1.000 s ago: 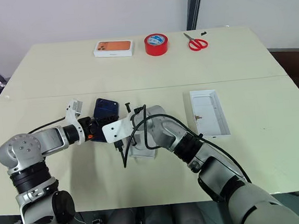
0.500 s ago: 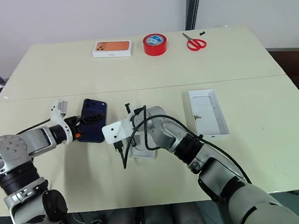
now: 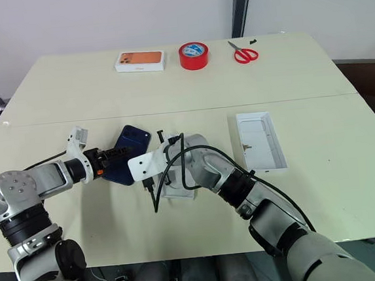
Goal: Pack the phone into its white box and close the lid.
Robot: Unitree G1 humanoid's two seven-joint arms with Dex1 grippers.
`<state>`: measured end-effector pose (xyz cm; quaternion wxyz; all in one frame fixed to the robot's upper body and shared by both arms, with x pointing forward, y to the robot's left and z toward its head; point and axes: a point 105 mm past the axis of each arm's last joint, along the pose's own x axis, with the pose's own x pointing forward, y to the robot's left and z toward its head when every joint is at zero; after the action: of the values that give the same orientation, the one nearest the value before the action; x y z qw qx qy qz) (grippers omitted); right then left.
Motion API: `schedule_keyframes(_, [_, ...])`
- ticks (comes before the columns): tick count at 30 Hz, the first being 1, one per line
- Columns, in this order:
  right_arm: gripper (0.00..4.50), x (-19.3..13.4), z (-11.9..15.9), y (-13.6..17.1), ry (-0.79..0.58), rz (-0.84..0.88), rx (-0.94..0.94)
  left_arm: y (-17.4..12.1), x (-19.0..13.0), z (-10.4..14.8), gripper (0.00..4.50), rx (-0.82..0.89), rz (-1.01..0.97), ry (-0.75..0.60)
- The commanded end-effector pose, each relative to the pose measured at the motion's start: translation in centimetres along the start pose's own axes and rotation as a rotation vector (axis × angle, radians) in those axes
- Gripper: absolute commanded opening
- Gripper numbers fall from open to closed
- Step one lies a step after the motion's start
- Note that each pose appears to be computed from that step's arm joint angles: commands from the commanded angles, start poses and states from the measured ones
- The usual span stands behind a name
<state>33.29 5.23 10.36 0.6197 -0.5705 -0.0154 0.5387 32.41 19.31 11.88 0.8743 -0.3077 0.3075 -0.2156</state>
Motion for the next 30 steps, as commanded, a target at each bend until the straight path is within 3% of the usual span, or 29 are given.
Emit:
schedule_keyframes(1, [0.00, -0.5, 1.2, -0.8, -0.042, -0.029, -0.005, -0.3, -0.8, 0.7, 2.89, 0.014, -0.012, -0.037])
schedule_keyframes(15, [0.00, -1.9, 1.7, -1.4, -0.062, -0.055, 0.027, 0.6, -2.6, -0.9, 2.89, 0.143, 0.063, 0.061])
schedule_keyframes(22, [0.00, -1.7, 1.9, -1.3, -0.069, -0.053, 0.031, 0.4, -2.0, -1.2, 2.89, 0.110, 0.033, 0.067])
schedule_keyframes(30, [0.00, -1.1, 0.5, -0.2, 0.029, -0.001, -0.102, -0.4, -1.3, -2.0, 2.89, 0.106, -0.017, 0.091])
